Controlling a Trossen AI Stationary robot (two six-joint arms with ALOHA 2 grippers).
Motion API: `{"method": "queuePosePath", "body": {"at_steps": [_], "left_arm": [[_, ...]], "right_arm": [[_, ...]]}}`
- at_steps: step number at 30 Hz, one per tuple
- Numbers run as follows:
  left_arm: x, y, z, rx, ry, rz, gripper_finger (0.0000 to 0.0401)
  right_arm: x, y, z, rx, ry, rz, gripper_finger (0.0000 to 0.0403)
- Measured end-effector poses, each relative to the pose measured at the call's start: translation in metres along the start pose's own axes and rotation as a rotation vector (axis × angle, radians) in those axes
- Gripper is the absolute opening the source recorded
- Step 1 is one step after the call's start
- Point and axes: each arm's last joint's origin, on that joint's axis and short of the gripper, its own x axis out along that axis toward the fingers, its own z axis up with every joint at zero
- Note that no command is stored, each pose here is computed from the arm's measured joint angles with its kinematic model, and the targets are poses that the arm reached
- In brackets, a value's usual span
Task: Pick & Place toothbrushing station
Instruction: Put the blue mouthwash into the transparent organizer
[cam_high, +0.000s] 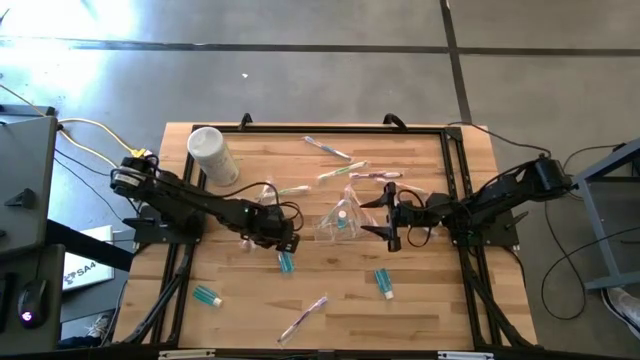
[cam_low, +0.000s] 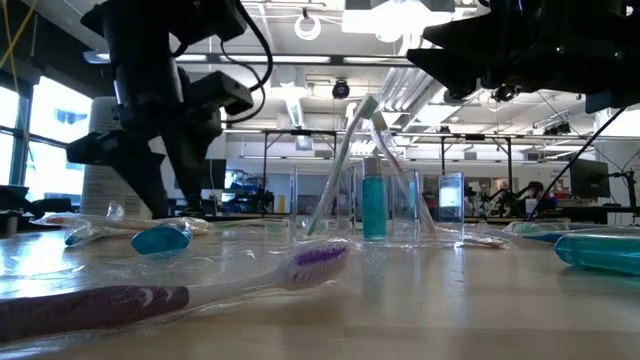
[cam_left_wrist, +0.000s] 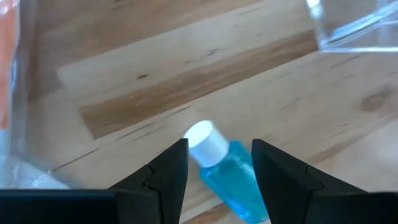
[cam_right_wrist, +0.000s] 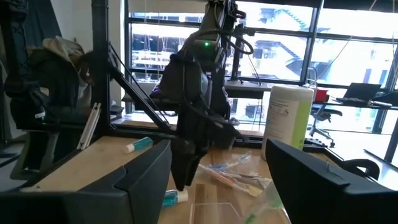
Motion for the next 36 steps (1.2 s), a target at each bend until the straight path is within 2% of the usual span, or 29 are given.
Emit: {"method": "queuePosePath", "body": {"at_steps": [4, 19, 23, 30, 32, 36], "left_arm": [[0.008, 0.002, -0.002, -0.018, 0.048, 0.032, 0.0171], [0.019, 0.006, -0.002, -0.009, 0.031, 0.094, 0.0167], [0.025, 0.006, -0.003, 0.025, 0.055, 0.116, 0.0129], [0.032, 0.009, -0.003, 0.089, 0.077, 0.146, 0.0014], [0.031, 0.008, -0.003, 0.091, 0.069, 0.138, 0.0008], [0.030, 0.008, -0.003, 0.099, 0.067, 0.128, 0.0022]], "right_arm": [[0.000, 0.000, 0.000, -0.001, 0.000, 0.000, 0.0254], [0.000, 0.000, 0.000, -0.057, 0.000, 0.000, 0.0254], [0.000, 0.000, 0.000, -0.057, 0.001, 0.000, 0.0254], [0.000, 0.000, 0.000, -0.056, 0.001, 0.000, 0.0254], [0.000, 0.000, 0.000, -0.051, 0.001, 0.000, 0.0254], [0.000, 0.000, 0.000, -0.047, 0.001, 0.000, 0.0254]]}}
